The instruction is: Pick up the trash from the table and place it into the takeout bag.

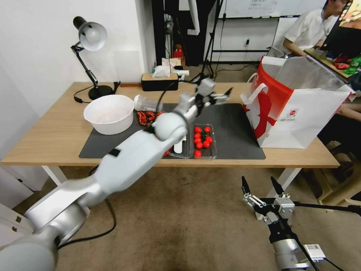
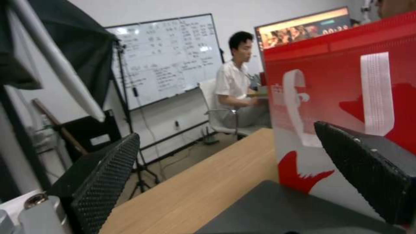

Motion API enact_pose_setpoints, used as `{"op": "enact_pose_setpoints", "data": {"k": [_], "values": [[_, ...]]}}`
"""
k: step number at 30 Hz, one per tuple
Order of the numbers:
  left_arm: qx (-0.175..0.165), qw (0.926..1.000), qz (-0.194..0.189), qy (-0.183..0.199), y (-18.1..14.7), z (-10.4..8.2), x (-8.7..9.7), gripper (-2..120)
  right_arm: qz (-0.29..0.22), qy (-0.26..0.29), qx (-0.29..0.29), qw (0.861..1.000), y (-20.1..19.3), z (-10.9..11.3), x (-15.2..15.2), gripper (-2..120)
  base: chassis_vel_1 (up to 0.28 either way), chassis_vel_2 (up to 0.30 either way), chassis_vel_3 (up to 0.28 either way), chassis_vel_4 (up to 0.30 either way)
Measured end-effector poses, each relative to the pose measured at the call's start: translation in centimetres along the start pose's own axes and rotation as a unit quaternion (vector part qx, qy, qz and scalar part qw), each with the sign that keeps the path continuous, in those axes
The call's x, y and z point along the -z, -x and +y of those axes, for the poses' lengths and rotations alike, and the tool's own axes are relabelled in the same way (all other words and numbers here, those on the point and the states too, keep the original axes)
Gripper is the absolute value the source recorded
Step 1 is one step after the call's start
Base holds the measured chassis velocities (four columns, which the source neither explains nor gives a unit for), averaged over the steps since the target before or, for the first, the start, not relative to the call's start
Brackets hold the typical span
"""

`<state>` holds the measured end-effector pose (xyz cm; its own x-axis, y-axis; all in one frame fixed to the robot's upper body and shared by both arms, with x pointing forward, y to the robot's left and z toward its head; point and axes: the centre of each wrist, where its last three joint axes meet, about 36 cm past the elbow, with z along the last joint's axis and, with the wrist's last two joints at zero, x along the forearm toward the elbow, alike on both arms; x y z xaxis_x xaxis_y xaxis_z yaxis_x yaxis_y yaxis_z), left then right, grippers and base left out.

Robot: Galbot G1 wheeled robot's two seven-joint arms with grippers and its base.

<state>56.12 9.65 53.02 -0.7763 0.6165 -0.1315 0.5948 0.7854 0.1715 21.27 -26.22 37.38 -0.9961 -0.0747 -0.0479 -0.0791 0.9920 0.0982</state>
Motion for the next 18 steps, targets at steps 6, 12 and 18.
{"op": "enact_pose_setpoints", "data": {"k": [6, 12, 18], "values": [[0.031, 0.9991, 0.002, 0.028, -9.1, 1.2, -0.8, 100, 0.0, 0.002, 0.003, 1.0, -0.8, 0.3, 0.6, 100, 0.0, 0.0, 0.0, 0.0], [0.059, 0.9978, 0.007, 0.03, -14.3, 2.1, -0.9, 100, -0.004, -0.001, 0.01, 1.0, -1.1, 0.5, 1.1, 100, 0.0, 0.0, 0.0, 0.0], [0.105, 0.9934, 0.035, 0.031, -21.0, 1.9, -3.2, 100, -0.004, -0.003, 0.023, 1.0, -0.6, 0.6, 0.9, 100, 0.0, 0.0, 0.0, 0.0]]}}
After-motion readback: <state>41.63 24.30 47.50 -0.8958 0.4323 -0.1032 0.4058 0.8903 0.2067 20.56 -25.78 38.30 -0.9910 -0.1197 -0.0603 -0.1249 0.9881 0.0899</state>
